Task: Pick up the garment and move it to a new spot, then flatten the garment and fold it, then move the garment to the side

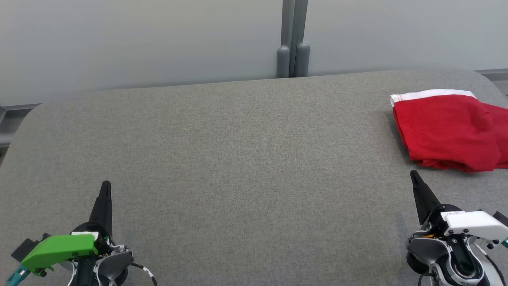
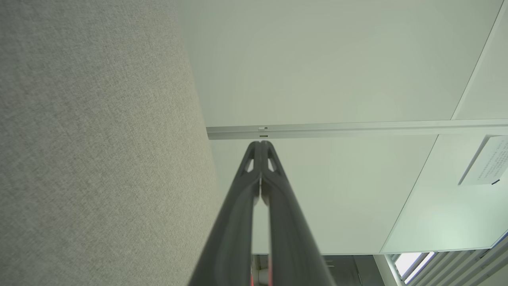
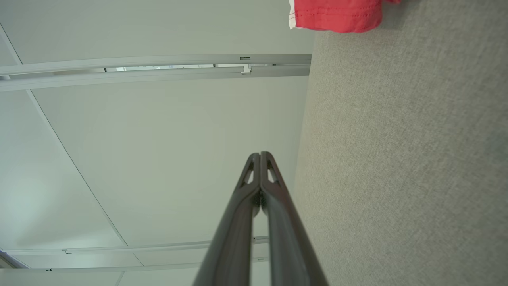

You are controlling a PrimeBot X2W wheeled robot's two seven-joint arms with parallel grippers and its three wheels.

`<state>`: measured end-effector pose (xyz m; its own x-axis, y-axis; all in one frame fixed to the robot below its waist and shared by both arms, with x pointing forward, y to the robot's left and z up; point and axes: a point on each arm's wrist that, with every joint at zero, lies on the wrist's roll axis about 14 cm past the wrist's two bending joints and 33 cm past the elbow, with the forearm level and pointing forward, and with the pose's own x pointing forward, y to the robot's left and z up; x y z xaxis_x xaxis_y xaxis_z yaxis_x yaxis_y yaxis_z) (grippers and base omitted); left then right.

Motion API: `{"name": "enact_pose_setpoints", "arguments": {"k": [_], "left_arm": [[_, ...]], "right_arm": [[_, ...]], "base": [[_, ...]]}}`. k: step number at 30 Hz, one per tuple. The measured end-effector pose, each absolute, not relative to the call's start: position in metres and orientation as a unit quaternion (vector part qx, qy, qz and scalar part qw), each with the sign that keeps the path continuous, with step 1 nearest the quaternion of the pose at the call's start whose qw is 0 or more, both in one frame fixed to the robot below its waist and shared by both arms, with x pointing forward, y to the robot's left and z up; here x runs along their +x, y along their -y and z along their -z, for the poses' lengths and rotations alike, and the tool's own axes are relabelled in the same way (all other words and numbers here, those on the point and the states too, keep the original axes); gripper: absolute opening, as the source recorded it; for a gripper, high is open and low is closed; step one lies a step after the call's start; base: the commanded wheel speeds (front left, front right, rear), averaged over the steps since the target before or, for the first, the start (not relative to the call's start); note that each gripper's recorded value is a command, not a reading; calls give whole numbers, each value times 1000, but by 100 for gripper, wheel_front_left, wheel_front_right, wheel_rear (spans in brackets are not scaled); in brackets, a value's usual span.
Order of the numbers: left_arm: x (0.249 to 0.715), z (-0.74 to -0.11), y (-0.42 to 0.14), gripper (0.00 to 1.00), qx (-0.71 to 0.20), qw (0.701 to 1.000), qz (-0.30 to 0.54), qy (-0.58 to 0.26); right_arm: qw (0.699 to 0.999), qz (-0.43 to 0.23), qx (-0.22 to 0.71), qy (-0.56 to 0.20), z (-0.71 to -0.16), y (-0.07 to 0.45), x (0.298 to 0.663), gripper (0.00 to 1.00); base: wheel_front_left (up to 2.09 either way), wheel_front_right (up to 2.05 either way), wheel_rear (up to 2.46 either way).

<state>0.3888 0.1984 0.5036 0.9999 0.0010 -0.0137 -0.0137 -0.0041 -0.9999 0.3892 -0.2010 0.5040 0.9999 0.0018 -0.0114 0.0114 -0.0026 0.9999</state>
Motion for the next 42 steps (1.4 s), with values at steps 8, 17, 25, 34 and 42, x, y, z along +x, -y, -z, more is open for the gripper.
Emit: {"name": "enact_pose_setpoints", "arguments": {"k": [8, 17, 25, 34, 42], "left_arm": [[389, -504, -198, 0, -709, 706, -5, -4], [389, -504, -198, 0, -709, 706, -5, -4], [389, -504, -198, 0, -709, 706, -5, -4], [389, -504, -198, 0, -709, 706, -5, -4], [389, -504, -198, 0, -709, 706, -5, -4]], "right_arm": [[706, 3, 708, -5, -504, 201, 389, 0], [706, 3, 708, -5, -504, 201, 389, 0], [706, 3, 708, -5, -504, 201, 389, 0], [706, 3, 708, -5, -504, 201, 389, 0], [706, 3, 708, -5, -504, 201, 389, 0]], "base": [[0, 0, 0], [0, 0, 0], [0, 0, 0], [0, 0, 0], [0, 0, 0]]}}
